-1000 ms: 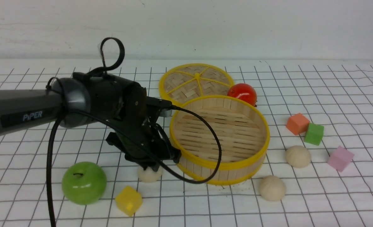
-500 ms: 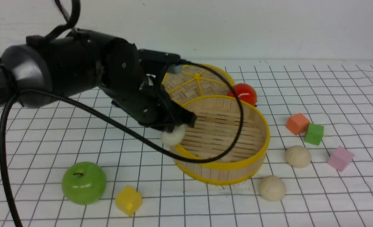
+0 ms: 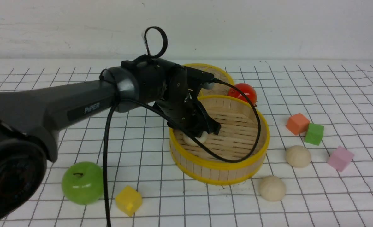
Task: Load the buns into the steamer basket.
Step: Use the left arm to put the steamed stuffed bun into the steamer, then use the right arm to grab a steamed stuffed bun
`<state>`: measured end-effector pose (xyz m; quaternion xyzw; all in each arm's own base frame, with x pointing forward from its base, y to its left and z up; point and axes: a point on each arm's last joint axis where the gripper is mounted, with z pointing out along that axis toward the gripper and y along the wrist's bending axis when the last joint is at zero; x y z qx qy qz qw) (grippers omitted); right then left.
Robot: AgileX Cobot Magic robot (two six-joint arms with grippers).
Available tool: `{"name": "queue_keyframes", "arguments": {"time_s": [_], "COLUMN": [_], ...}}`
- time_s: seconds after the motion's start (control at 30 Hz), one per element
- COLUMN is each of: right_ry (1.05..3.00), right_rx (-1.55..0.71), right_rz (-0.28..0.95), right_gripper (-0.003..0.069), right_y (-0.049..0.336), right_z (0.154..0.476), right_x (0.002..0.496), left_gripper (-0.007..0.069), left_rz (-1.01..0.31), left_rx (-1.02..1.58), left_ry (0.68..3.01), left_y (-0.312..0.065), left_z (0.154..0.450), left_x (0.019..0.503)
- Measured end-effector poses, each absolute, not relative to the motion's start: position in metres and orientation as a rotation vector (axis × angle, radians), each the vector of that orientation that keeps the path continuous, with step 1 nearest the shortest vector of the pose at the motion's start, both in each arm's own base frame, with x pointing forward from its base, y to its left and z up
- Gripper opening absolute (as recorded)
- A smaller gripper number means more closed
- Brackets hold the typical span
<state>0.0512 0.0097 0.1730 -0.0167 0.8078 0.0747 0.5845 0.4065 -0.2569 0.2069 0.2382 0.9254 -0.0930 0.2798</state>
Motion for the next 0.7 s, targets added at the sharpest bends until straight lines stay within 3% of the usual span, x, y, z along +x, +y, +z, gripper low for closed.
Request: {"name": "queue_keyframes", "arguments": {"time_s": [0.1, 0.13, 0.17, 0.23, 0.27, 0.33, 0.47, 0.5, 0.57, 0.7], "right_ry": [1.885, 1.885, 1.885, 1.885, 1.885, 1.885, 1.885, 1.885, 1.882, 1.824], "right_rx": [-0.039, -0.039, -0.039, -0.039, -0.039, -0.039, -0.039, -0.039, -0.050, -0.082], "right_rz": [0.174, 0.174, 0.174, 0.174, 0.174, 0.174, 0.174, 0.174, 0.162, 0.118], "right_gripper": [0.0239, 0.0239, 0.0239, 0.0239, 0.0239, 0.0239, 0.0239, 0.0239, 0.0239, 0.0239], "right_y": [0.010, 0.010, 0.010, 0.010, 0.010, 0.010, 0.010, 0.010, 0.009, 0.008], "right_z": [0.173, 0.173, 0.173, 0.173, 0.173, 0.173, 0.173, 0.173, 0.173, 0.176], "right_x": [0.051, 0.051, 0.051, 0.051, 0.051, 0.051, 0.051, 0.051, 0.051, 0.053], "left_gripper": [0.0487, 0.0487, 0.0548, 0.0566, 0.0557, 0.0502, 0.0245, 0.0227, 0.0029, -0.0013], "left_rz": [-0.258, -0.258, -0.262, -0.268, -0.285, -0.315, -0.397, -0.410, -0.476, -0.574], "left_rx": [0.622, 0.622, 0.620, 0.621, 0.614, 0.611, 0.620, 0.623, 0.614, 0.588], "left_ry": [2.487, 2.488, 2.486, 2.478, 2.457, 2.415, 2.296, 2.290, 2.225, 2.106], "left_y": [-0.257, -0.257, -0.256, -0.255, -0.254, -0.252, -0.242, -0.240, -0.224, -0.188], "left_z": [0.215, 0.216, 0.226, 0.238, 0.265, 0.298, 0.353, 0.360, 0.368, 0.372], "left_x": [0.404, 0.404, 0.400, 0.395, 0.383, 0.367, 0.319, 0.313, 0.275, 0.214]}}
